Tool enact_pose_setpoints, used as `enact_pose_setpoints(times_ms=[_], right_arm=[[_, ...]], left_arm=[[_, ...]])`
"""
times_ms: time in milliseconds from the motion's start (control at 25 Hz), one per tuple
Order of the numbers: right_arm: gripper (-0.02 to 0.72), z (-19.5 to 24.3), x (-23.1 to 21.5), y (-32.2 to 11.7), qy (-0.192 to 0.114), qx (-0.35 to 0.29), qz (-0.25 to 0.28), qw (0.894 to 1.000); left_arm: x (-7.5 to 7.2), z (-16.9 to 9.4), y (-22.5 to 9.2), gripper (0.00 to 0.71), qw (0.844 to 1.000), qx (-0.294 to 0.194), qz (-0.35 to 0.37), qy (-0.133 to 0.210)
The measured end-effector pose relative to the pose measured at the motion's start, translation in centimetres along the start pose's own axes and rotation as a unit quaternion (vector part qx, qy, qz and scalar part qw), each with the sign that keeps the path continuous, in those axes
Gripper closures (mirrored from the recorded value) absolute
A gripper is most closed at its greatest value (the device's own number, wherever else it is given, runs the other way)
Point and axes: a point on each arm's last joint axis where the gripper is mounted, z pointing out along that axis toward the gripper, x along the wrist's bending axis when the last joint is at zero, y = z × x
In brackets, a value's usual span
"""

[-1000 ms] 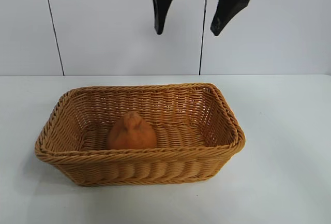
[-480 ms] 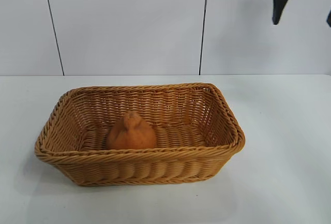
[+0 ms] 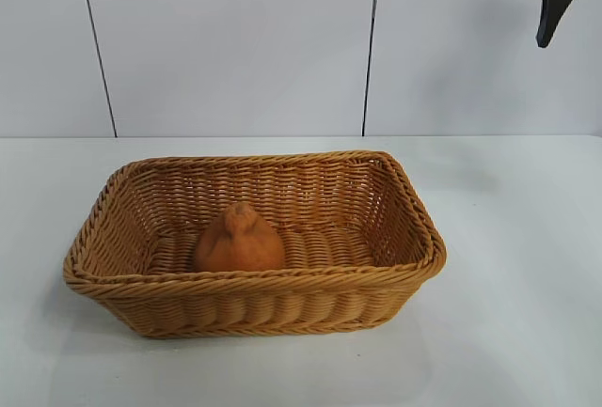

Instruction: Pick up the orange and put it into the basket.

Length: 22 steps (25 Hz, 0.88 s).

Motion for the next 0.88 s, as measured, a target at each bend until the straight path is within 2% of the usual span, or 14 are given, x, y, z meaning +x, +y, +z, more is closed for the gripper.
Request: enact_pose_setpoints(times_ms=[320,560,720,880], right_arm=[[0.010,-2.1,-0.5,-10.4,-0.001,0.071,-0.019,0.997],[0.010,-4.0,-0.9,-19.2,-0.001,0.081,-0.019,0.997],[0.010,-4.6,-1.2,-24.7,0.001,0.059,-0.019,0.998],[0.010,-5.0,-1.5,-29.1,0.003,-0.026,-0.023,0.999]], left_arm=[[0.0,0.0,0.0,0.095,1.000,0.000,0.000,0.000],[0.0,0.0,0.0,0.095,1.000,0.000,0.000,0.000],[0.0,0.0,0.0,0.095,1.000,0.000,0.000,0.000],[0.0,0.0,0.0,0.095,1.000,0.000,0.000,0.000]])
